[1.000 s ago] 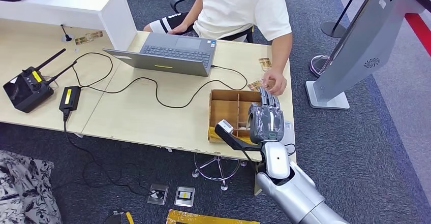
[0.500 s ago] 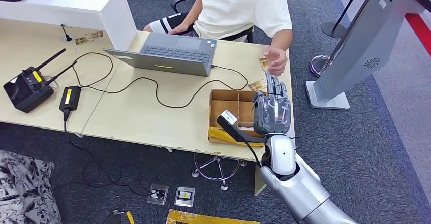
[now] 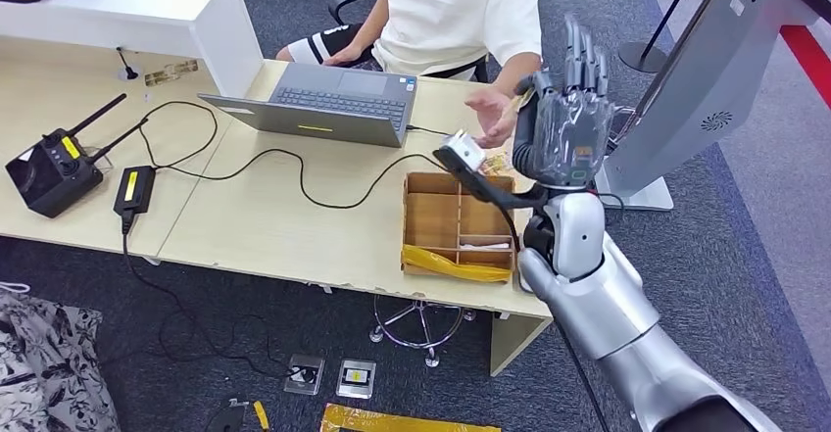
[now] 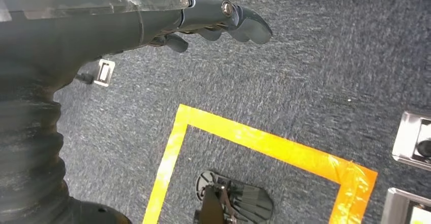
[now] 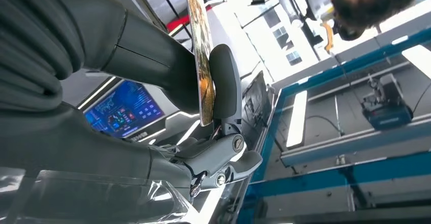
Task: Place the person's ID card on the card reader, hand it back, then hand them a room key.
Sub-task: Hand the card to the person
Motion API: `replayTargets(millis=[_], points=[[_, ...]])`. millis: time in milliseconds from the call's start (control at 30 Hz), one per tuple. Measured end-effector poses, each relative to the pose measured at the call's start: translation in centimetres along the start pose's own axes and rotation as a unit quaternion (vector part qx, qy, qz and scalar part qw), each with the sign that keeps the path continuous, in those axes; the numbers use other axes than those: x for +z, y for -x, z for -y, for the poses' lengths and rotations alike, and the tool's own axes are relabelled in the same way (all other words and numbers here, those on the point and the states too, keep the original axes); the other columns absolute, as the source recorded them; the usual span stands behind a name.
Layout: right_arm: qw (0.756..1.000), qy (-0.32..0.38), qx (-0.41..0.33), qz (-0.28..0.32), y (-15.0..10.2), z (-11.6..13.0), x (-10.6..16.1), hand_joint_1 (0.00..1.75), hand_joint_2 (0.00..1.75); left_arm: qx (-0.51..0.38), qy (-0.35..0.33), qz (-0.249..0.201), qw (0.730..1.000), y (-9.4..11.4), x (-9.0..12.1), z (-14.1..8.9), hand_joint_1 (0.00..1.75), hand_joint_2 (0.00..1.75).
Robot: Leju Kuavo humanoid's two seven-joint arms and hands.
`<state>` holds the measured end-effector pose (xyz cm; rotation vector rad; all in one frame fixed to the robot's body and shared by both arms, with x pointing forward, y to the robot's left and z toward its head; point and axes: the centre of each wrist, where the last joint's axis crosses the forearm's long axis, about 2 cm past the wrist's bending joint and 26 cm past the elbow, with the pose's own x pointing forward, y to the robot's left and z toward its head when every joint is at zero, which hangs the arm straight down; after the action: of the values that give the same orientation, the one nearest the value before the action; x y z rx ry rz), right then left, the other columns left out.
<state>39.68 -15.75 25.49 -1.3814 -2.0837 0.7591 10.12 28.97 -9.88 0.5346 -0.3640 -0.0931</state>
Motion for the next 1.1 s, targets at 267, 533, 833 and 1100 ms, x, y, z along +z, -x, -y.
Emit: replayTargets(millis=[267,533,833,1100], points=[[0.998,-0.048,0.030,-0.028,2.1,-1.1,-2.5,1.75,1.75,0.014,0.000,-0.005,1.000,-0.3,0.0,0.0,0.00,1.75],[0.986,-0.129,0.085,-0.064,4.2,-3.5,-1.2,1.75,1.75,0.019,-0.001,-0.013,1.000,0.6,0.1,0.0,0.00,1.75],[0.975,-0.168,0.120,-0.077,5.3,-4.6,0.0,0.81,1.75,0.019,-0.001,-0.014,1.000,0.8,0.1,0.0,0.00,1.75],[0.977,-0.139,0.125,-0.106,6.5,-4.9,1.4,0.00,1.75,0.018,-0.001,-0.010,1.000,0.8,0.1,0.0,0.00,1.75]])
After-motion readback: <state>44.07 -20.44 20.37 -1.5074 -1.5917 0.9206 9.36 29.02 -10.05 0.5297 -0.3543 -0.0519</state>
